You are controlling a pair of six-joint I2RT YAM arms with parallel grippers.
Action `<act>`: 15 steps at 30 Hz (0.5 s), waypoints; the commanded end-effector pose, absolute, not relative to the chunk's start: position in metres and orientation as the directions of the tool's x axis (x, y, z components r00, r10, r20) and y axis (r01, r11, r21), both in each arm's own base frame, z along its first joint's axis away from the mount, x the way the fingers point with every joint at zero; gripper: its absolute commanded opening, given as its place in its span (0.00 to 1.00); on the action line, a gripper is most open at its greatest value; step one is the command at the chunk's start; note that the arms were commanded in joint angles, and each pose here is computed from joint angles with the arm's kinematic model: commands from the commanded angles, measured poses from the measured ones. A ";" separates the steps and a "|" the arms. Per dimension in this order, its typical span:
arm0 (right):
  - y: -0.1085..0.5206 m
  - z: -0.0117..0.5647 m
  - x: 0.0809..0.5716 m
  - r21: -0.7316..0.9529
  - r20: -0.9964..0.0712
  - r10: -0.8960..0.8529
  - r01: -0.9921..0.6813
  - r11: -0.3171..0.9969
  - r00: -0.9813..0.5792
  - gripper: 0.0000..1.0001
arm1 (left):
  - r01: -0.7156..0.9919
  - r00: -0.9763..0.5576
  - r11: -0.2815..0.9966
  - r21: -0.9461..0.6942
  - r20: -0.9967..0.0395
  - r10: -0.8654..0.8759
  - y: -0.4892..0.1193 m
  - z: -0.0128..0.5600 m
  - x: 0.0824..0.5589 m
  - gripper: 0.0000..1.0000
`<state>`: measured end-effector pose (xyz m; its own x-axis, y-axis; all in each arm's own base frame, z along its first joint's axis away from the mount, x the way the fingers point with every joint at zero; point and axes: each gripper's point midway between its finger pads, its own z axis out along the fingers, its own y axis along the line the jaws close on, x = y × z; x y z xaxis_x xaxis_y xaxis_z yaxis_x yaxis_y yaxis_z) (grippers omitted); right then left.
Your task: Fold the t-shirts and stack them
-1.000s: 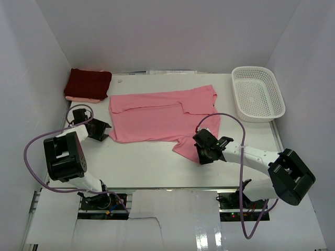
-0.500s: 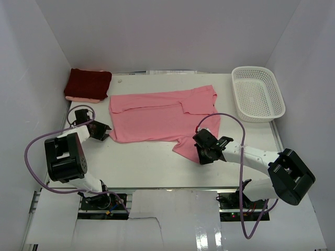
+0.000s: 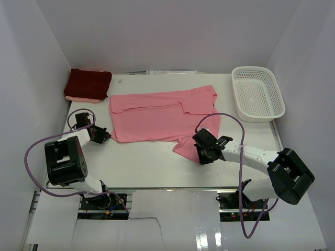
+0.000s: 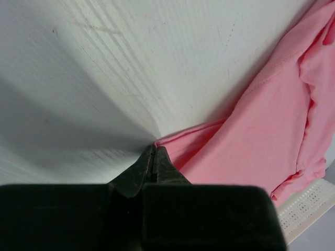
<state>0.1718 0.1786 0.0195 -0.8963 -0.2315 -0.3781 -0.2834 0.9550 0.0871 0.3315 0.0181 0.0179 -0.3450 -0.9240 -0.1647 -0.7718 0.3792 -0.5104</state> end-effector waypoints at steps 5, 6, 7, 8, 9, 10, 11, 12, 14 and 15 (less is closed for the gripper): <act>0.188 0.047 0.175 0.114 -0.393 -0.236 -0.301 0.947 -0.889 0.08 | -0.806 -0.386 0.409 -0.429 -0.142 -0.911 0.014 0.010 0.301 0.02; 0.186 0.052 0.172 0.110 -0.384 -0.245 -0.307 0.945 -0.890 0.08 | -0.799 -0.385 0.412 -0.438 -0.154 -0.910 0.015 0.016 0.302 0.00; 0.185 0.055 0.172 0.106 -0.382 -0.245 -0.306 0.946 -0.891 0.08 | -0.798 -0.386 0.415 -0.438 -0.157 -0.909 0.015 0.020 0.301 0.00; 0.184 0.059 0.171 0.104 -0.386 -0.249 -0.310 0.945 -0.888 0.08 | -0.793 -0.390 0.421 -0.441 -0.165 -0.906 0.015 0.024 0.301 0.00; 0.182 0.062 0.171 0.097 -0.385 -0.251 -0.309 0.946 -0.888 0.08 | -0.783 -0.387 0.426 -0.453 -0.181 -0.904 0.016 0.032 0.301 0.00; 0.180 0.066 0.169 0.087 -0.377 -0.260 -0.313 0.946 -0.889 0.08 | -0.784 -0.389 0.429 -0.449 -0.183 -0.903 0.016 0.035 0.298 0.00; 0.178 0.068 0.169 0.081 -0.375 -0.262 -0.313 0.946 -0.889 0.08 | -0.783 -0.388 0.431 -0.449 -0.188 -0.902 0.016 0.038 0.297 0.00; 0.176 0.070 0.168 0.072 -0.371 -0.268 -0.316 0.946 -0.889 0.08 | -0.775 -0.383 0.434 -0.459 -0.205 -0.901 0.017 0.046 0.297 0.00; 0.172 0.072 0.166 0.057 -0.355 -0.284 -0.324 0.944 -0.891 0.08 | -0.779 -0.378 0.436 -0.450 -0.218 -0.900 0.018 0.051 0.291 0.00; 0.170 0.073 0.165 0.050 -0.350 -0.289 -0.325 0.944 -0.891 0.08 | -0.775 -0.378 0.441 -0.453 -0.227 -0.897 0.019 0.054 0.290 0.00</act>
